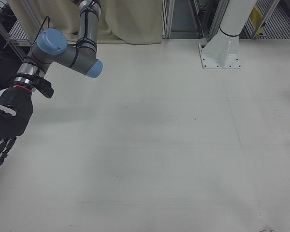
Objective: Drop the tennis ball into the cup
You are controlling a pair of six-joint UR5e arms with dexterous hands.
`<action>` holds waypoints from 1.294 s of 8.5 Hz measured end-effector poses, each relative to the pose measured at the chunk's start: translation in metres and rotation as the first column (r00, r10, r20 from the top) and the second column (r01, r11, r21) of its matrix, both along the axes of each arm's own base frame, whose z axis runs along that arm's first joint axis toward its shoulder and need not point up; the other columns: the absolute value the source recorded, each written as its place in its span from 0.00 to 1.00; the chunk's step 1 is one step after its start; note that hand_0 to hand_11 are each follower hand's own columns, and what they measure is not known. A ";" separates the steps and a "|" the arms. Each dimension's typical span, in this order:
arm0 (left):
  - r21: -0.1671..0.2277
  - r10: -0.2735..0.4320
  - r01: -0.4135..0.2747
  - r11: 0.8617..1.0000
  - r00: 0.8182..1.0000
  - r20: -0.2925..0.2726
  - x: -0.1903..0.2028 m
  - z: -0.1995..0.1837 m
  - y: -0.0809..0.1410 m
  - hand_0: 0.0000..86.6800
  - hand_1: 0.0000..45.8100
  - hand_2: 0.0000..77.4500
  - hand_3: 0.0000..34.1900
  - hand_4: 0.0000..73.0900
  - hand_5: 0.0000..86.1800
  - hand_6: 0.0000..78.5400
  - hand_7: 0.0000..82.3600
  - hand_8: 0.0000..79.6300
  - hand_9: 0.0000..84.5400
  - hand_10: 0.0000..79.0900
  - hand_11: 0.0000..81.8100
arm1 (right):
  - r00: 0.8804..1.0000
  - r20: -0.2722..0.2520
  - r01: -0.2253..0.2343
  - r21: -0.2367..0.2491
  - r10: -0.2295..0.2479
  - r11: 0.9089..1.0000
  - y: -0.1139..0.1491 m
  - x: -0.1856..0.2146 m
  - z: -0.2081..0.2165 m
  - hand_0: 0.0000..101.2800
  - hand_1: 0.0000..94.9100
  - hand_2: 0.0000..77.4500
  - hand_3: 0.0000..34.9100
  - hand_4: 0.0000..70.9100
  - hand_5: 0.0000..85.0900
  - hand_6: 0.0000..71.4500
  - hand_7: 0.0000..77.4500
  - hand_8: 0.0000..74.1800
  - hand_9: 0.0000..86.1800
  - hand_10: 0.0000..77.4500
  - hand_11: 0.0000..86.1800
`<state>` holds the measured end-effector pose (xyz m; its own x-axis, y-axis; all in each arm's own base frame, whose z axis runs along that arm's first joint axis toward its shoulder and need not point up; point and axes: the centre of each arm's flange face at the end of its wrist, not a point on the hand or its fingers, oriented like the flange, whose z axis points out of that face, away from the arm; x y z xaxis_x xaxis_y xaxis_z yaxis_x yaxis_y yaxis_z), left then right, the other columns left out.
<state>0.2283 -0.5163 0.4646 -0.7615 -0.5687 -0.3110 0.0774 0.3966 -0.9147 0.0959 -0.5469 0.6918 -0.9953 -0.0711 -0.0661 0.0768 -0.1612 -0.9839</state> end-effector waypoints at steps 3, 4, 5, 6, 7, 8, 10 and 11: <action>0.007 0.001 -0.001 1.000 1.000 -0.003 0.002 0.002 0.001 0.53 0.48 0.56 0.01 0.01 0.01 0.63 0.68 0.00 0.02 0.01 0.01 | 1.000 0.000 0.000 0.001 0.000 1.000 0.000 0.000 0.000 0.00 0.01 0.01 0.00 0.00 0.00 0.00 0.00 0.00 0.00 0.00 0.01; 0.010 0.000 0.000 1.000 1.000 -0.004 0.002 0.002 0.002 0.52 0.46 0.57 0.01 0.01 0.01 0.59 0.68 0.00 0.02 0.01 0.01 | 1.000 0.000 0.000 0.001 0.000 1.000 0.000 0.000 -0.001 0.00 0.01 0.01 0.00 0.00 0.00 0.00 0.00 0.00 0.00 0.00 0.01; 0.012 0.000 0.000 1.000 1.000 -0.004 0.002 0.003 0.002 0.48 0.46 0.58 0.01 0.01 0.01 0.44 0.57 0.00 0.02 0.01 0.01 | 1.000 0.000 0.000 0.001 0.000 1.000 0.000 0.000 -0.001 0.00 0.01 0.01 0.00 0.00 0.00 0.00 0.01 0.00 0.00 0.00 0.01; 0.014 0.000 0.000 1.000 1.000 -0.005 0.002 0.003 0.002 0.48 0.46 0.58 0.01 0.01 0.01 0.44 0.57 0.00 0.02 0.01 0.01 | 1.000 0.000 0.000 0.001 0.000 1.000 0.000 0.000 -0.001 0.00 0.01 0.01 0.00 0.00 0.00 0.00 0.01 0.00 0.00 0.00 0.01; 0.015 0.000 0.000 1.000 1.000 -0.005 0.002 0.003 0.002 0.21 0.30 0.54 0.14 0.01 0.01 0.06 0.28 0.00 0.02 0.01 0.01 | 1.000 0.000 0.000 0.001 0.000 1.000 0.000 0.000 0.000 0.00 0.01 0.01 0.00 0.00 0.00 0.00 0.00 0.00 0.00 0.00 0.01; 0.015 0.000 0.000 1.000 1.000 -0.004 0.002 0.003 0.002 0.04 0.27 0.51 0.18 0.01 0.01 0.00 0.03 0.00 0.02 0.01 0.01 | 1.000 0.000 0.000 0.000 0.000 1.000 0.000 0.000 0.000 0.00 0.01 0.01 0.00 0.00 0.00 0.00 0.00 0.00 0.00 0.00 0.01; 0.015 -0.001 0.001 1.000 1.000 -0.004 0.002 0.004 0.002 0.03 0.39 0.58 0.18 0.01 0.01 0.00 0.05 0.00 0.02 0.01 0.01 | 1.000 0.000 0.000 0.000 0.000 1.000 0.000 0.000 0.000 0.00 0.01 0.01 0.00 0.00 0.00 0.00 0.00 0.00 0.00 0.00 0.01; 0.014 -0.001 0.001 1.000 1.000 -0.004 0.002 0.004 0.002 0.04 0.18 0.61 0.18 0.01 0.01 0.00 0.05 0.00 0.02 0.01 0.01 | 1.000 0.000 0.000 0.001 0.000 1.000 0.000 0.000 0.000 0.00 0.01 0.01 0.00 0.00 0.00 0.00 0.00 0.00 0.00 0.00 0.01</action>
<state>0.2303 -0.5144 0.4686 -0.7630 -0.5639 -0.3160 0.0741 0.4093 -0.9094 0.0959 -0.5470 0.6915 -0.9953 -0.0712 -0.0662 0.0769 -0.1606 -0.9840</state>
